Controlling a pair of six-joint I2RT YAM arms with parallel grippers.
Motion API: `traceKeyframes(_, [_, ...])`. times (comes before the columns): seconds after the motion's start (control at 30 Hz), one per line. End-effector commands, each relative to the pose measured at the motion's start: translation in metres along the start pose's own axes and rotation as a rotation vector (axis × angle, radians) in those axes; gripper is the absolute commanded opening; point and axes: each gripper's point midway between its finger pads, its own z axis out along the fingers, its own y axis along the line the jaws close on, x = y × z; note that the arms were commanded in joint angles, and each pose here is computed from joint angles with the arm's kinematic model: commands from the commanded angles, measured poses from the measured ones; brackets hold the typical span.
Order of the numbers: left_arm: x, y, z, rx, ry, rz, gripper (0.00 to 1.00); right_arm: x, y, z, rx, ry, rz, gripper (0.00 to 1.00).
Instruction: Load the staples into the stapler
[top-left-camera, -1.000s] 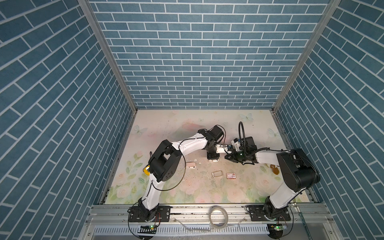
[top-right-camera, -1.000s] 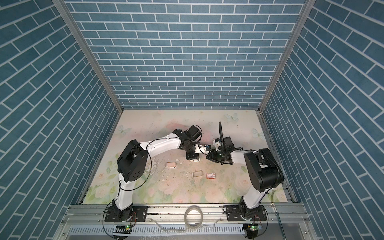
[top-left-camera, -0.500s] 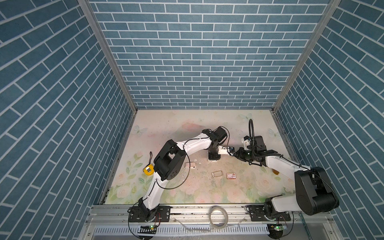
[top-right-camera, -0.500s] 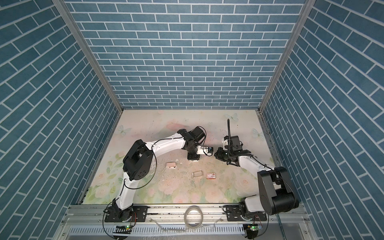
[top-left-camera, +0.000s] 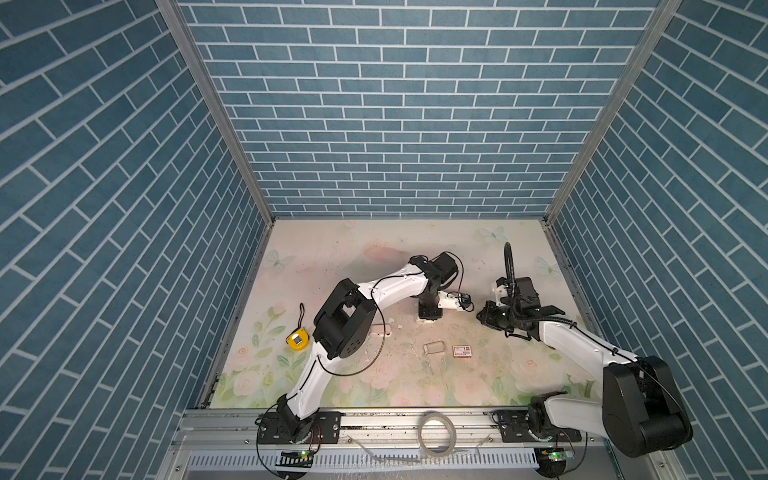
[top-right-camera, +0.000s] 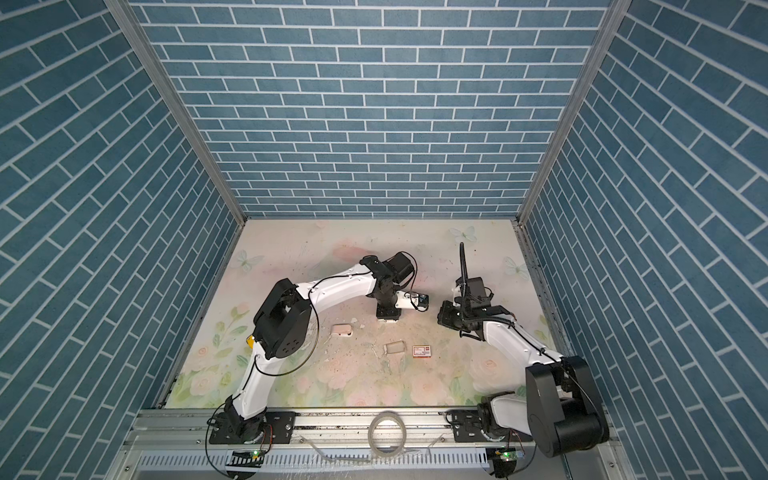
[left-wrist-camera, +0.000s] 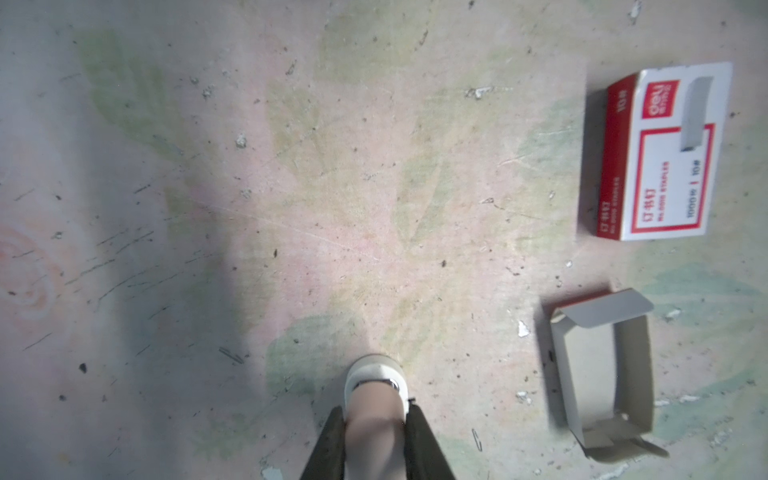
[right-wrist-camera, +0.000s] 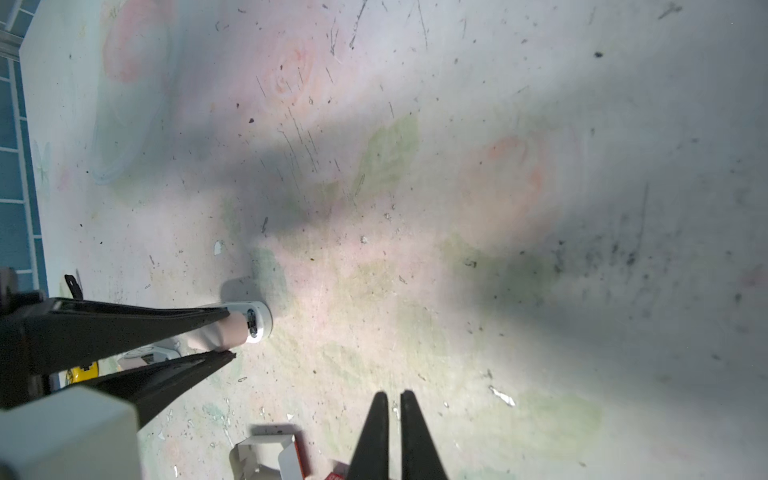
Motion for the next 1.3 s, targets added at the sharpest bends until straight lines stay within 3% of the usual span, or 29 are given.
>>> traceKeyframes(0.0, [0.048, -0.036, 0.059, 0.152, 0.195, -0.001, 0.01, 0.006, -0.012, -0.005, 0.049, 0.004, -0.01, 0.1])
traceKeyframes(1.27, [0.071, -0.067, 0.088, 0.249, 0.335, 0.024, 0.0, 0.017, -0.019, -0.013, 0.067, 0.0, -0.005, 0.09])
